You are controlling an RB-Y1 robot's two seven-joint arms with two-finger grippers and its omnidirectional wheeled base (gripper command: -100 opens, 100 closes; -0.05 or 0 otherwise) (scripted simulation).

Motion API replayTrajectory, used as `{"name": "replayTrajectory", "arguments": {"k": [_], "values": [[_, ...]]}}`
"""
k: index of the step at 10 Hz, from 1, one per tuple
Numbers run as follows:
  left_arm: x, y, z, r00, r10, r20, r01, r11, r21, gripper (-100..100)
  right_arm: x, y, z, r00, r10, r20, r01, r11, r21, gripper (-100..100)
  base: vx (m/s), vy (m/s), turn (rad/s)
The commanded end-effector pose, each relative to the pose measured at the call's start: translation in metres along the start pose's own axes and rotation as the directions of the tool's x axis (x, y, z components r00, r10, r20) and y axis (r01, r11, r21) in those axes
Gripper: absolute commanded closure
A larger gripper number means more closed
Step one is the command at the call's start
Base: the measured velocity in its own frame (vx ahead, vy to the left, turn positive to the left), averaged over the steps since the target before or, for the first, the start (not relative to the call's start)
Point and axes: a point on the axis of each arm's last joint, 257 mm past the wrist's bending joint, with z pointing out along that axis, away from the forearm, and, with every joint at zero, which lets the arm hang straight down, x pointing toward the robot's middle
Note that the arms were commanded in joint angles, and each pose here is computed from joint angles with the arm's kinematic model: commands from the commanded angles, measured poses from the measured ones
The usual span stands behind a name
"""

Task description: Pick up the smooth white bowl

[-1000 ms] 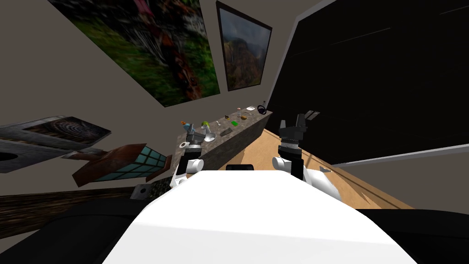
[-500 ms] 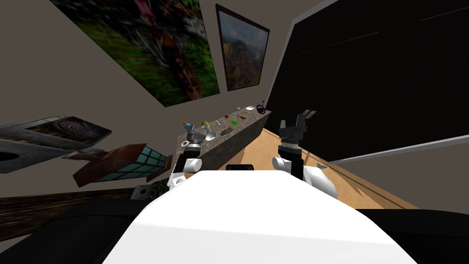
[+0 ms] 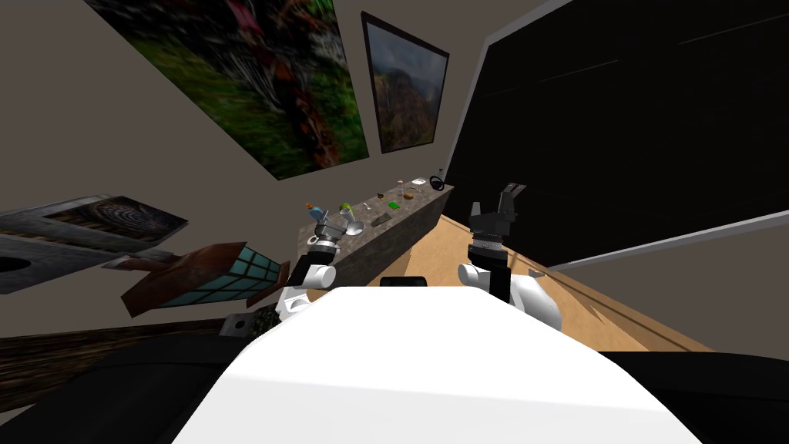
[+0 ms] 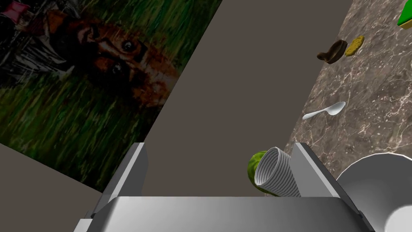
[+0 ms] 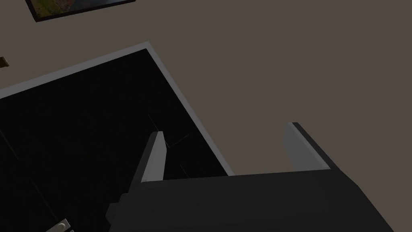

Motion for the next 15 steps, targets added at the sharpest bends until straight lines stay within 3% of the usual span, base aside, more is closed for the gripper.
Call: {"name": "replayTrajectory", "arguments": {"k": [1,4,7,10,15], "values": [[-0.005,0.007,0.0,1.0,-0.018,0.014,0.019,0.999,-0.029,-100,0.0,0.0,0.0,1.0,0.0,0.0,0.0,1.0,0.0,0,-0.026,0.019,-0.027],[-0.015,0.016,0.002,0.996,-0.074,0.043,0.078,0.992,-0.097,-100,0.0,0.0,0.0,1.0,0.0,0.0,0.0,1.0,0.0,0,-0.024,0.015,-0.041],[-0.023,0.027,0.001,0.993,-0.094,0.075,0.105,0.983,-0.154,-100,0.0,0.0,0.0,1.0,0.0,0.0,0.0,1.0,0.0,0,-0.012,0.011,-0.032],[-0.032,0.036,0.0,0.986,-0.124,0.11,0.146,0.964,-0.221,-100,0.0,0.0,0.0,1.0,0.0,0.0,0.0,1.0,0.0,0,0.002,0.007,-0.037],[-0.048,0.056,-0.007,0.976,-0.127,0.179,0.18,0.93,-0.322,-100,0.0,0.0,0.0,1.0,0.0,0.0,0.0,1.0,0.0,0,0.017,-0.002,-0.031]]}}
